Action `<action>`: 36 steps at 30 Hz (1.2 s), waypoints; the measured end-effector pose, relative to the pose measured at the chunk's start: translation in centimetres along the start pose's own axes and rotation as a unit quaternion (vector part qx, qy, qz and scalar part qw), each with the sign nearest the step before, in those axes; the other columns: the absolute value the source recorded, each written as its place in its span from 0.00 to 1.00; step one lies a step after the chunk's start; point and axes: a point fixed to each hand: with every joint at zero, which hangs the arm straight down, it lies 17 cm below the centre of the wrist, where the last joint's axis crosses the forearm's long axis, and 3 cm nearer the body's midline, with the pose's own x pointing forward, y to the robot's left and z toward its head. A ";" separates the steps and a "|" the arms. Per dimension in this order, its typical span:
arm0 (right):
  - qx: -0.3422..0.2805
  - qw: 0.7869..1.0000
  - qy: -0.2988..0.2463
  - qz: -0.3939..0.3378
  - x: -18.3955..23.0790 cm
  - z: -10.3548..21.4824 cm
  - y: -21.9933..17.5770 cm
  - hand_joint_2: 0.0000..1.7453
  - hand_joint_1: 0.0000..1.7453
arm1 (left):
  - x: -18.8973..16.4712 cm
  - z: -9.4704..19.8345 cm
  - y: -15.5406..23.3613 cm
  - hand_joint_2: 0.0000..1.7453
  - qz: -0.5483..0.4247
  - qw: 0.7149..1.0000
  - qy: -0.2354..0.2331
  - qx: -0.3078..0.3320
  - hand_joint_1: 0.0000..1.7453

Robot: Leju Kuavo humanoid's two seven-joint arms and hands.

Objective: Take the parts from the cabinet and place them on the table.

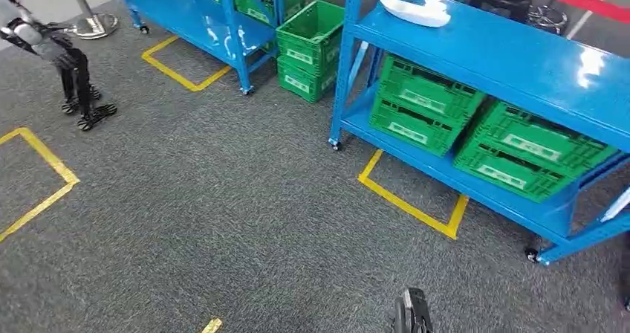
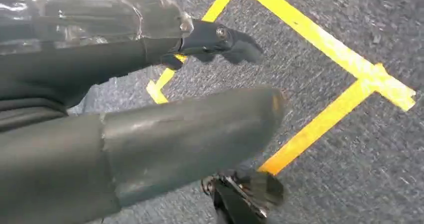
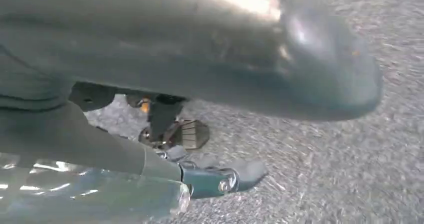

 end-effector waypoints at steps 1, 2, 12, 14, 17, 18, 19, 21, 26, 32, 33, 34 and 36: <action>0.000 1.000 0.001 0.000 -0.2 0.1 0.0 0.00 0.00 | -0.1 0.0 0.1 0.00 0.000 1.000 0.001 0.001 0.00; 0.000 1.000 0.003 0.001 -0.4 0.1 0.0 0.00 0.00 | -0.1 0.0 0.1 0.00 0.000 1.000 0.000 0.001 0.00; 0.003 1.000 -0.002 0.001 0.2 0.0 0.3 0.00 0.00 | 0.2 0.0 0.1 0.00 0.000 1.000 -0.007 0.001 0.00; 0.005 1.000 -0.005 0.000 0.5 -0.1 0.5 0.00 0.00 | -0.1 0.0 0.1 0.00 0.000 1.000 -0.004 0.001 0.00; 0.004 1.000 0.002 0.001 -0.4 0.2 0.3 0.00 0.00 | 0.0 0.0 0.1 0.00 0.000 1.000 -0.006 0.001 0.00; 0.003 1.000 0.003 0.001 -0.5 0.2 0.2 0.00 0.00 | 0.2 0.0 0.1 0.00 0.000 1.000 -0.006 0.000 0.00; 0.003 1.000 0.003 0.002 -0.5 0.2 0.1 0.00 0.00 | 0.3 0.0 0.0 0.00 0.000 1.000 -0.007 0.000 0.00; 0.000 1.000 0.002 0.003 -0.3 0.1 -0.1 0.00 0.00 | 0.4 0.0 -0.4 0.00 -0.002 1.000 -0.004 -0.003 0.00; -0.002 1.000 0.008 0.005 -1.1 0.2 -0.6 0.00 0.00 | 0.9 0.0 -0.6 0.00 -0.002 1.000 -0.012 -0.004 0.00; -0.002 1.000 0.007 0.004 -0.5 0.0 -0.4 0.00 0.00 | 0.1 0.1 -0.6 0.00 -0.002 1.000 -0.008 -0.005 0.00; -0.003 1.000 0.008 0.003 -0.6 0.1 -0.5 0.00 0.00 | 0.1 0.1 -0.6 0.00 -0.002 1.000 -0.007 -0.005 0.00; -0.003 1.000 0.009 0.003 -0.7 0.1 -0.5 0.00 0.00 | 0.1 0.1 -0.6 0.00 -0.002 1.000 -0.006 -0.005 0.00; -0.003 1.000 0.007 0.003 -0.4 0.0 -0.4 0.00 0.00 | 0.0 0.1 -0.6 0.00 -0.002 1.000 -0.003 -0.005 0.00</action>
